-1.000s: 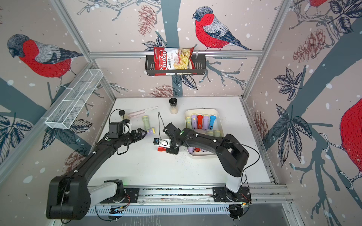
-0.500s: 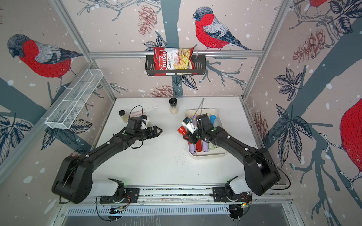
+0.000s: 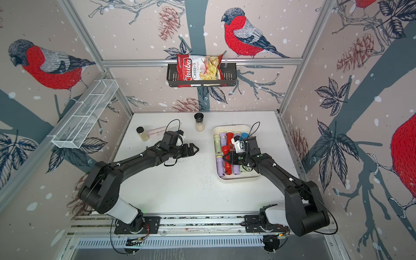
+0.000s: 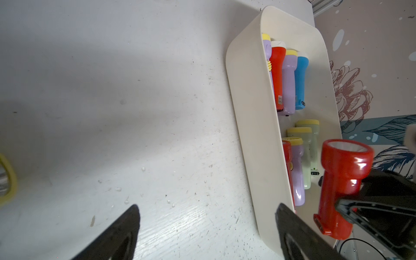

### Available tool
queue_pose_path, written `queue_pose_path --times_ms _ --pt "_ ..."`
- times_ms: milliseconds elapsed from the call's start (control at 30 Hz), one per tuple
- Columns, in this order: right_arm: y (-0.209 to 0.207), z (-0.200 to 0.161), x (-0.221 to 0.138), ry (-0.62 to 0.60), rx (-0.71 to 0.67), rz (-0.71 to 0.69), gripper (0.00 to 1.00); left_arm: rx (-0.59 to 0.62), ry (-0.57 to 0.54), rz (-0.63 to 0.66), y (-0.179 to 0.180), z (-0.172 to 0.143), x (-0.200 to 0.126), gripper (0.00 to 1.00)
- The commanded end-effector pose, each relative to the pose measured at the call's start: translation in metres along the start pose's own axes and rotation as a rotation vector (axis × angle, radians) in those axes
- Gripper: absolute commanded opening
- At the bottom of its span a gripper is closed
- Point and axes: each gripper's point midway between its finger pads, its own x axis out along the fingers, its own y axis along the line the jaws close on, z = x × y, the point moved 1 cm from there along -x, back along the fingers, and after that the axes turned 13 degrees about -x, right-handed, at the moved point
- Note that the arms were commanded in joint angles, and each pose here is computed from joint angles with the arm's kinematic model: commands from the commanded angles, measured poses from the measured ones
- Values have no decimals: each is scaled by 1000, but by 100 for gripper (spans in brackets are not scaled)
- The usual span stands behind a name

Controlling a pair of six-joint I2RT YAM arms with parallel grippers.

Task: Put the flashlights into the storage boxes
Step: Place the flashlight at the storage box.

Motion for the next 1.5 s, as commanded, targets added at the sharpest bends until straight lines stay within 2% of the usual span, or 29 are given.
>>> queue_pose_path --times_ms 0,300,600,733,867,1000,1100,1233,1467 --pt "-2 -1 1 -22 74 -14 36 11 -17 -42 -12 7 2 93" --pt "4 -1 4 -13 58 -11 51 25 -37 -20 -12 11 -2 93" --pt "4 15 -11 -47 5 -85 54 66 -57 17 -11 18 -12 93" --pt "30 43 -36 -173 -139 -100 54 87 -76 75 4 26 -27 92" --pt "55 52 -45 -255 -267 -71 55 111 -109 163 19 42 -56 91" --pt "78 55 -42 -287 -373 -29 55 135 -155 288 45 46 -84 91" --pt "91 55 -37 -283 -434 -4 55 204 -176 344 55 51 -100 90" --pt "99 54 -30 -265 -478 12 56 249 -154 363 71 58 -106 90" --pt "110 49 -22 -235 -517 37 57 249 -12 447 114 64 -90 89"
